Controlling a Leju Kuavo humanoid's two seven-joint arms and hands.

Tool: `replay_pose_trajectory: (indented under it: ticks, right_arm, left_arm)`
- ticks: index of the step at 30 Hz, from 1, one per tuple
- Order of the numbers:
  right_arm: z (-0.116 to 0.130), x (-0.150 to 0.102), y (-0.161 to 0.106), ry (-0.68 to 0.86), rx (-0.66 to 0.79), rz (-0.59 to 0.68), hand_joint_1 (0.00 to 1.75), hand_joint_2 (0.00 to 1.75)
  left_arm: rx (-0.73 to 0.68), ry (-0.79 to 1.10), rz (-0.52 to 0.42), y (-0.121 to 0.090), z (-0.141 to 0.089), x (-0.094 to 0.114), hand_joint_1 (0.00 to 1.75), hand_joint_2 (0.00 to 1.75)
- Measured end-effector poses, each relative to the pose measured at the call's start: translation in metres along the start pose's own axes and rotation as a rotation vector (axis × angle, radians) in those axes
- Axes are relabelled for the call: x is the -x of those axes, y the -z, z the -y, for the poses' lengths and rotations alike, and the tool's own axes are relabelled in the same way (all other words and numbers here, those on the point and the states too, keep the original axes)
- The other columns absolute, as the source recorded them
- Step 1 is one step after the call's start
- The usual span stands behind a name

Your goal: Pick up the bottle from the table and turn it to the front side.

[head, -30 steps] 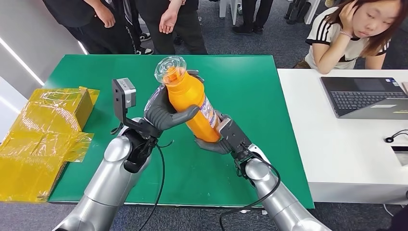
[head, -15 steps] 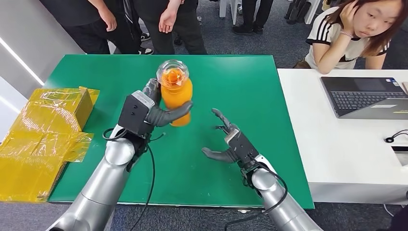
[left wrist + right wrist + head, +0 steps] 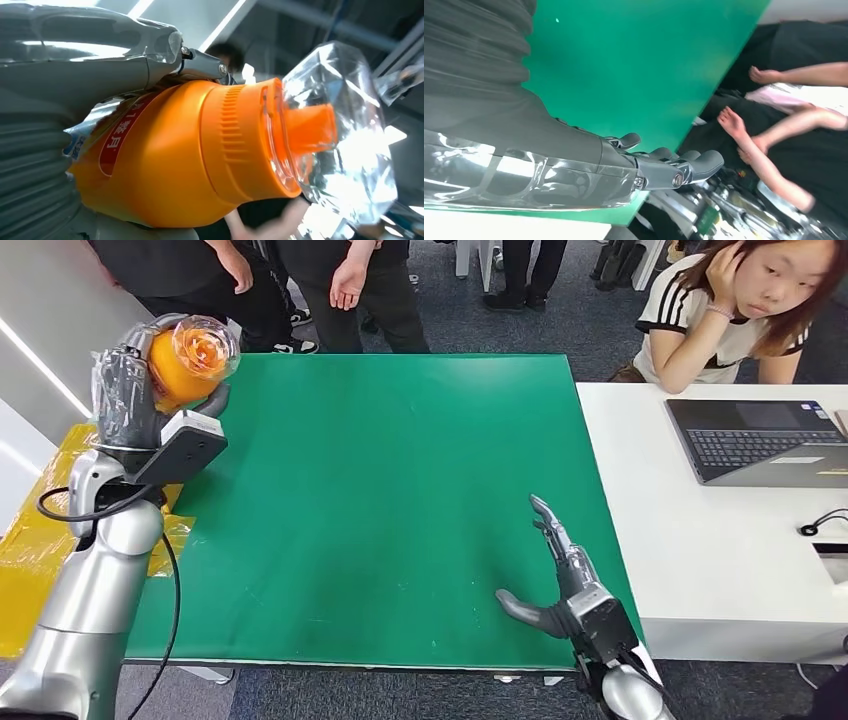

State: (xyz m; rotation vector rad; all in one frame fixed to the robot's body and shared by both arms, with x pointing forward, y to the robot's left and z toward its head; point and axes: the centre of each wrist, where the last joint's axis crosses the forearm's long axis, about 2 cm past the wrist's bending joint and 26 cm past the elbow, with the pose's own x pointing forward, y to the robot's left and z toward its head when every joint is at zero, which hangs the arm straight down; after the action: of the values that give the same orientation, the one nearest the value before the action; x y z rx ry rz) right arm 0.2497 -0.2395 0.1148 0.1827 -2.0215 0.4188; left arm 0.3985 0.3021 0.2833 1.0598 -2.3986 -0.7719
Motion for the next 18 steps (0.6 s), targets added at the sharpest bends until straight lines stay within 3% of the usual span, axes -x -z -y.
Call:
replay_pose_trajectory:
  ticks: [3, 8, 13, 18]
  right_arm:
    - [0.002, -0.010, -0.005, -0.019, 0.019, 0.039, 0.00, 1.75]
    - [0.008, -0.027, -0.015, -0.044, 0.062, 0.102, 0.00, 1.75]
    - [0.015, -0.039, -0.022, -0.064, 0.099, 0.141, 0.00, 1.75]
    - [0.019, -0.051, -0.036, -0.086, 0.135, 0.178, 0.00, 1.75]
  left_arm:
    - [0.050, 0.226, 0.060, -0.002, -0.012, 0.006, 1.75, 1.75]
    - [0.255, 0.571, 0.167, -0.022, -0.020, 0.018, 1.75, 1.75]
    - [0.411, 0.680, 0.209, -0.041, -0.017, 0.022, 1.75, 1.75]
    - [0.571, 0.672, 0.187, -0.065, 0.000, 0.017, 1.75, 1.75]
